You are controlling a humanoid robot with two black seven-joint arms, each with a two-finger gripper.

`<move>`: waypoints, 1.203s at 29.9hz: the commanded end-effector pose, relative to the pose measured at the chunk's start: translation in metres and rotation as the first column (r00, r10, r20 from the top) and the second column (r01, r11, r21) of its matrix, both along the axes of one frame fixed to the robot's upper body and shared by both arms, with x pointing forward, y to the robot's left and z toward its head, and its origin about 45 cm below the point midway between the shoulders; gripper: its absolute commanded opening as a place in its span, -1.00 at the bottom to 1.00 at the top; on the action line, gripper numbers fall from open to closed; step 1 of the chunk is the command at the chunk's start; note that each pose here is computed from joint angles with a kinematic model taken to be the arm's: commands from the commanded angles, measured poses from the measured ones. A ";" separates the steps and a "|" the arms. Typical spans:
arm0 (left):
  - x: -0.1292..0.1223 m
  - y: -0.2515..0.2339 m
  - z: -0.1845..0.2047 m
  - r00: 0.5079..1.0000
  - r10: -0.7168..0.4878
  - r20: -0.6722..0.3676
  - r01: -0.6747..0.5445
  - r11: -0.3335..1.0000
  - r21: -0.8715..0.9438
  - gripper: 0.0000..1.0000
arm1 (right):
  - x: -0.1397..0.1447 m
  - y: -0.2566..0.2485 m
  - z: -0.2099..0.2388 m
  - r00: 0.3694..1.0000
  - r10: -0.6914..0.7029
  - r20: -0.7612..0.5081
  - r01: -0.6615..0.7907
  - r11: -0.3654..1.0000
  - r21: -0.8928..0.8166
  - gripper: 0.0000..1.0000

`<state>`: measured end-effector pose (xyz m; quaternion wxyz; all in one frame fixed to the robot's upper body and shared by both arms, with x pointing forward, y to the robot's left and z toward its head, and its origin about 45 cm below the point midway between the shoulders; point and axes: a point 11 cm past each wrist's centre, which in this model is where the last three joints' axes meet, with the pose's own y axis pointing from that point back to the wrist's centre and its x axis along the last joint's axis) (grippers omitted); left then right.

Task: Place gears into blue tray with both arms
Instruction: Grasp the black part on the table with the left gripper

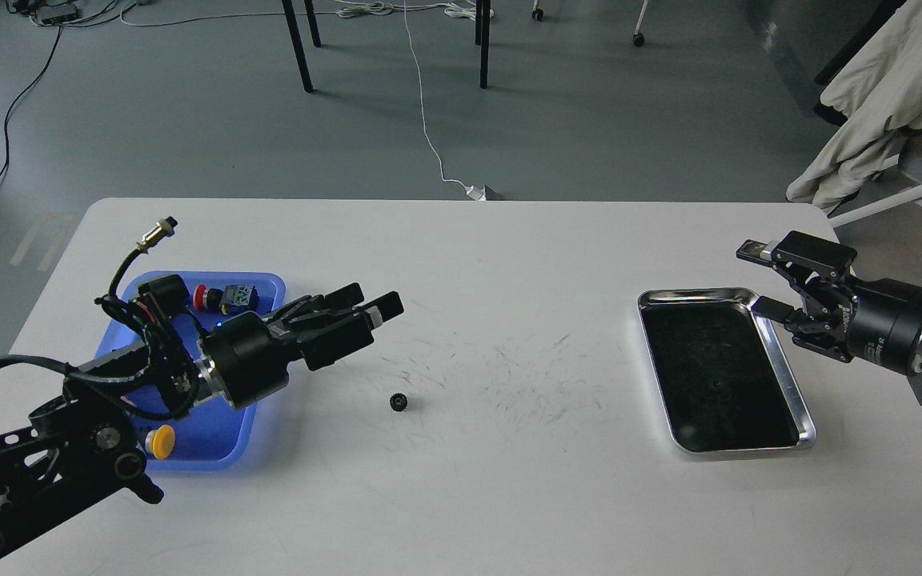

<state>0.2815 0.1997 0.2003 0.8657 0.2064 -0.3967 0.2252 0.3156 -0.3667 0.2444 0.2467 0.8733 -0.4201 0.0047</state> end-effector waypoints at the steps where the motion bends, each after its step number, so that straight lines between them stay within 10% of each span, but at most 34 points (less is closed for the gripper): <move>1: -0.006 -0.019 -0.021 0.992 -0.090 0.092 0.080 0.991 0.111 0.96 | 0.010 0.012 0.004 0.999 -0.043 0.000 0.043 0.991 0.124 0.89; 15: -0.003 -0.057 -0.086 0.962 -0.176 0.209 0.114 0.954 0.279 0.96 | 0.045 -0.016 -0.013 0.907 -0.357 -0.223 0.406 0.603 0.687 0.89; 36: -0.002 -0.006 -0.135 0.976 -0.073 0.205 -0.005 0.934 0.356 0.68 | 0.037 -0.023 -0.023 0.900 -0.359 -0.248 0.422 0.575 0.700 0.90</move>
